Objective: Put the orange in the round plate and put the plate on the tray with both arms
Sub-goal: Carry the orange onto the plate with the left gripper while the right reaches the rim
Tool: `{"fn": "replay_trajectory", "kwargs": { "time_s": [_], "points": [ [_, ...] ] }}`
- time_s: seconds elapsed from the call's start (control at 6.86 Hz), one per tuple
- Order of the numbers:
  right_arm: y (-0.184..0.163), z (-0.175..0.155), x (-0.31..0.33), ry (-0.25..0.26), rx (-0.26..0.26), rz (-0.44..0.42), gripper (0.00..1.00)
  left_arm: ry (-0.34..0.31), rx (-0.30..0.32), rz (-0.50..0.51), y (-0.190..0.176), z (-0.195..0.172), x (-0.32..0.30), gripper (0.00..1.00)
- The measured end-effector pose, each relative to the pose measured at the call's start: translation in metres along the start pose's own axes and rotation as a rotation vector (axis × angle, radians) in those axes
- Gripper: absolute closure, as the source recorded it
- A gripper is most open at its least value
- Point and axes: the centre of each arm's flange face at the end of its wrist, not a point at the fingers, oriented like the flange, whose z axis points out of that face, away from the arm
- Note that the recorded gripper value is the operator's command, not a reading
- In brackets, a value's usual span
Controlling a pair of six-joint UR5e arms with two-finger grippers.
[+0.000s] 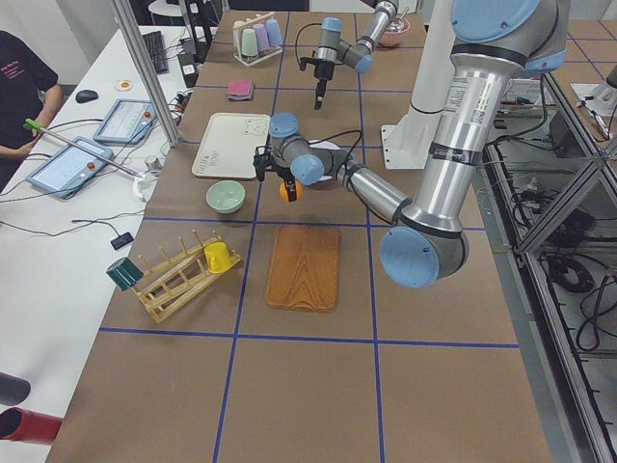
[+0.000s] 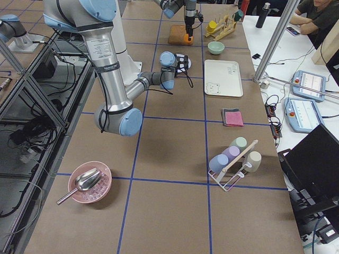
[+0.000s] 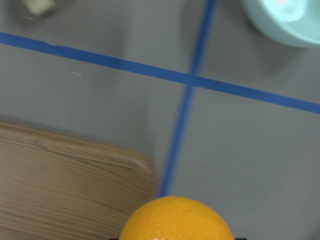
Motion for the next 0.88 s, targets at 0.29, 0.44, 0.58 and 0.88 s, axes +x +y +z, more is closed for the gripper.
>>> {"fn": "replay_trajectory", "kwargs": {
  "time_s": [0.29, 0.44, 0.58, 0.88],
  "points": [
    [0.004, 0.019, 0.01, -0.075, 0.033, 0.033, 0.07, -0.009, -0.004, -0.005, 0.043, 0.006, 0.066, 0.26],
    [0.007, 0.029, 0.013, -0.09, 0.046, 0.045, 0.07, -0.01, -0.005, -0.002, 0.061, 0.014, 0.085, 0.24],
    [0.011, 0.041, 0.016, -0.087, 0.06, 0.054, 0.08, -0.016, -0.001, 0.004, 0.076, 0.025, 0.097, 0.24],
    [0.018, 0.061, 0.022, -0.067, 0.07, 0.062, 0.08, -0.028, 0.001, 0.003, 0.098, 0.047, 0.117, 0.12]
  ]
}}
